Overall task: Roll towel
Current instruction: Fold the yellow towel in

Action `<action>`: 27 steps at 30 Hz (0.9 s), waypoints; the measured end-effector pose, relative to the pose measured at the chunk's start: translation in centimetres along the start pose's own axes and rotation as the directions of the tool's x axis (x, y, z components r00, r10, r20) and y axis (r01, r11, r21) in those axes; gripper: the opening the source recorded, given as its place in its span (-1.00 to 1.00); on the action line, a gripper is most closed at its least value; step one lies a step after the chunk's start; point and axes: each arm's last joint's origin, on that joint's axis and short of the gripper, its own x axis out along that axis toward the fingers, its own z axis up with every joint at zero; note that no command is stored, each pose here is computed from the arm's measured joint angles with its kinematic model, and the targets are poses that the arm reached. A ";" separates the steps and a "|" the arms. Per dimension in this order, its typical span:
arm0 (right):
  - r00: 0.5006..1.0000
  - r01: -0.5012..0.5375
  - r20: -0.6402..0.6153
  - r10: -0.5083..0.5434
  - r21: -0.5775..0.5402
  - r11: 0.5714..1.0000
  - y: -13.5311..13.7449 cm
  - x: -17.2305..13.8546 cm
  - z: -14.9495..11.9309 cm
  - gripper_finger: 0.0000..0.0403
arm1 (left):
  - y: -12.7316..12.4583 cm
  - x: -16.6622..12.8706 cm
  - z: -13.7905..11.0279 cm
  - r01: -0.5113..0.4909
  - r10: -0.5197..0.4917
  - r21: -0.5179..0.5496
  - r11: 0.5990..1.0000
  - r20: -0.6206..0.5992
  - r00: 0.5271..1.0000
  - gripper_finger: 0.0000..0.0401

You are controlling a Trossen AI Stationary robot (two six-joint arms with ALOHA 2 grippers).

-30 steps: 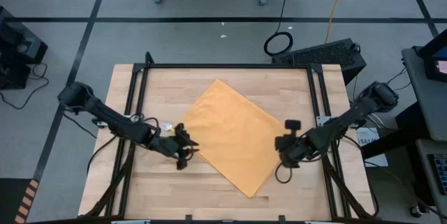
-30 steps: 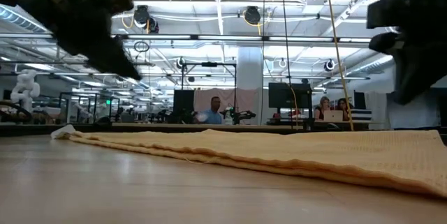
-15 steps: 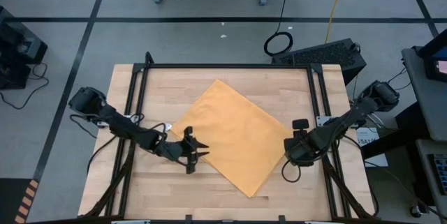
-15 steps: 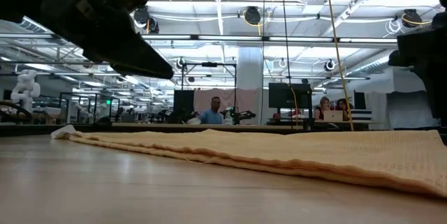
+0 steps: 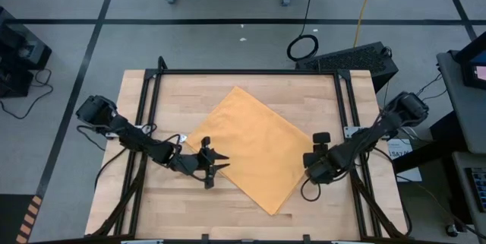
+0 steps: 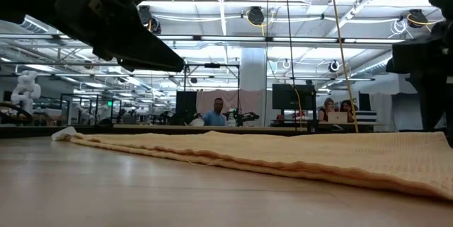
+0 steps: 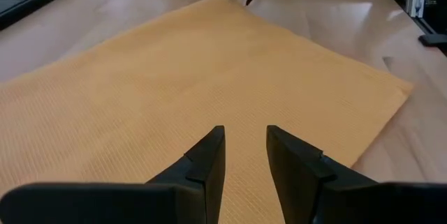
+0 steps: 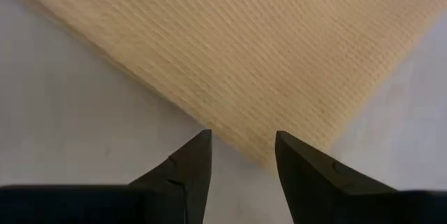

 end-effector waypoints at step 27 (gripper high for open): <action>0.999 -0.007 -0.040 0.007 -0.005 1.000 0.3 0.7 -0.1 -0.32 | -0.9 -0.5 -0.3 0.027 -0.028 -0.026 0.999 -0.005 1.000 -0.44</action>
